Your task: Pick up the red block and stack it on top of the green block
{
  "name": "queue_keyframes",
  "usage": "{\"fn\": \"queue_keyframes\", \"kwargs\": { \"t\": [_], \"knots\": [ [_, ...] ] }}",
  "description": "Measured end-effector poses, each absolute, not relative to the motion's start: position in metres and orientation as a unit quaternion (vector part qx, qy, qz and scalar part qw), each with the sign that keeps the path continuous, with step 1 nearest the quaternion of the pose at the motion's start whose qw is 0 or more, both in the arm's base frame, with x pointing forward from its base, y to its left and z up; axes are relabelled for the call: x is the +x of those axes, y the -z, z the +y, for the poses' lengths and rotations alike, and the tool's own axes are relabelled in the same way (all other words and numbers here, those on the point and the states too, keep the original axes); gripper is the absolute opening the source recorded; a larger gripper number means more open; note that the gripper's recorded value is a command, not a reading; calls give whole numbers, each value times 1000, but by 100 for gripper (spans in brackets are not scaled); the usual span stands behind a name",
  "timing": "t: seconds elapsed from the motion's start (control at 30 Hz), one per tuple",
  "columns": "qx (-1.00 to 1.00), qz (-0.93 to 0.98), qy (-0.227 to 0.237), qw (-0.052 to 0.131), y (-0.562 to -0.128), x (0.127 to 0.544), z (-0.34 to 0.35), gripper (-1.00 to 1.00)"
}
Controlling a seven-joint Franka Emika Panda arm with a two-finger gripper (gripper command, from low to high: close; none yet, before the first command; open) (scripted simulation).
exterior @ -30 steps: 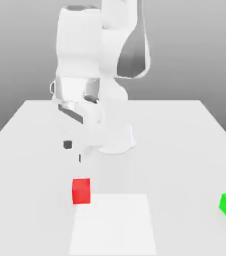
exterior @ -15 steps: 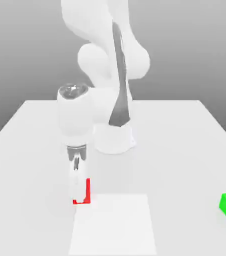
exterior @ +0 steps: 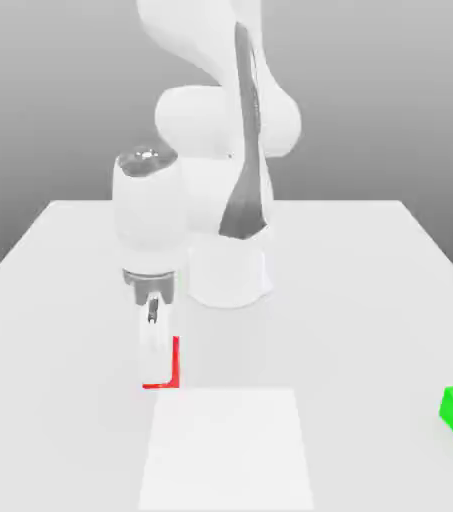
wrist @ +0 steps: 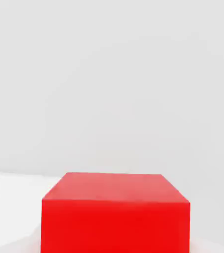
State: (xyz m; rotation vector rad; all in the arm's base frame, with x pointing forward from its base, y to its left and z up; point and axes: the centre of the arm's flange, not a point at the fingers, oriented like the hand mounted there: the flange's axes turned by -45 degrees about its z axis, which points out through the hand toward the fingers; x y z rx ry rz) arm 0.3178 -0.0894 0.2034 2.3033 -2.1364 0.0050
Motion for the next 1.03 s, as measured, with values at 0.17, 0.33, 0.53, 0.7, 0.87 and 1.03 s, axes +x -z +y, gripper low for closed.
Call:
{"fn": "queue_keyframes", "kwargs": {
  "t": [0.17,0.33,0.53,0.7,0.87,1.03],
  "knots": [
    [861,-507,18,14,-204,354,-16,-100],
    [963,-267,34,23,-201,378,85,-100],
    [999,11,34,18,-211,383,196,-100],
    [974,226,13,6,-232,368,287,-100],
    [946,325,-2,-2,-205,359,332,-100],
    [944,329,-1,-1,-186,357,333,100]
  ]
}}
